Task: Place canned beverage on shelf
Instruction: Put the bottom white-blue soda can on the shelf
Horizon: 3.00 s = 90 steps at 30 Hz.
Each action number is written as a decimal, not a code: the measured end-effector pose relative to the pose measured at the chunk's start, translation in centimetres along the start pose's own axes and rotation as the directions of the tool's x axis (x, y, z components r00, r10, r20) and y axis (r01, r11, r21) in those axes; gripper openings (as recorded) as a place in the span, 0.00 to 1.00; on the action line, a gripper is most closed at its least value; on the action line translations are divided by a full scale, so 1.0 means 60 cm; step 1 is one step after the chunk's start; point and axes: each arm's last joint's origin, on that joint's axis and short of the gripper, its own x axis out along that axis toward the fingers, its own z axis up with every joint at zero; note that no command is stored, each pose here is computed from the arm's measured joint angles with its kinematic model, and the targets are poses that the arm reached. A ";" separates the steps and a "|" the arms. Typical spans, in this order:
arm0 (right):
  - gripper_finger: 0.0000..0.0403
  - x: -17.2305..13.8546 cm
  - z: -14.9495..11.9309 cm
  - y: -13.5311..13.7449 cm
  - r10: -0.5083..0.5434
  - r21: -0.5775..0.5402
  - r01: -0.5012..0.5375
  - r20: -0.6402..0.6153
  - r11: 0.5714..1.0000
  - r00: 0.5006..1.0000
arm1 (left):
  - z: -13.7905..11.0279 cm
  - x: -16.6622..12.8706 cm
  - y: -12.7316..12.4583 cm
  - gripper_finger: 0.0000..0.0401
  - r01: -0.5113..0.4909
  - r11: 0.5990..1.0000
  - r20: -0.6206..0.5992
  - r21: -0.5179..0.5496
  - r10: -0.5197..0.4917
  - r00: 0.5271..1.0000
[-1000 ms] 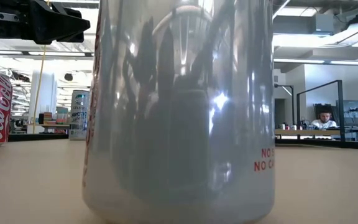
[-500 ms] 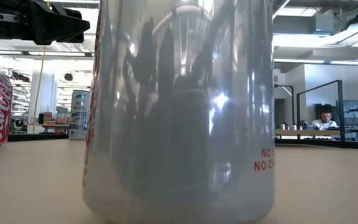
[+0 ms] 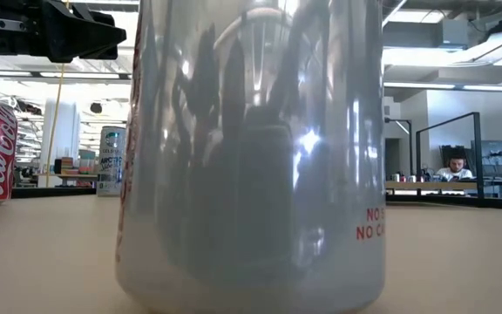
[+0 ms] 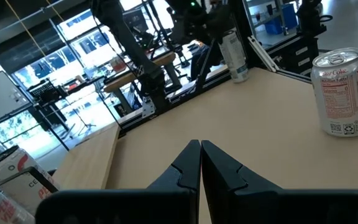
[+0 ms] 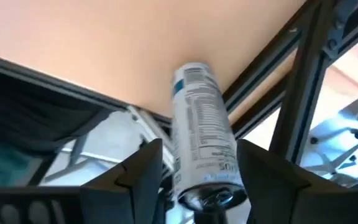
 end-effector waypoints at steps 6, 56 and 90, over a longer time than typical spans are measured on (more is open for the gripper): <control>0.44 -0.028 0.029 0.002 0.009 -0.029 -0.008 0.025 1.000 1.000 | 0.000 0.000 0.000 0.00 0.001 1.000 -0.001 0.000 -0.001 1.000; 0.98 0.067 -0.084 -0.011 0.042 0.076 -0.035 -0.089 0.996 0.995 | -0.002 0.000 -0.001 0.00 0.007 1.000 -0.015 0.003 -0.007 1.000; 0.69 -0.077 0.104 -0.002 0.056 0.010 -0.056 -0.018 0.998 0.998 | -0.002 0.000 -0.001 0.00 0.007 1.000 -0.014 -0.004 -0.007 1.000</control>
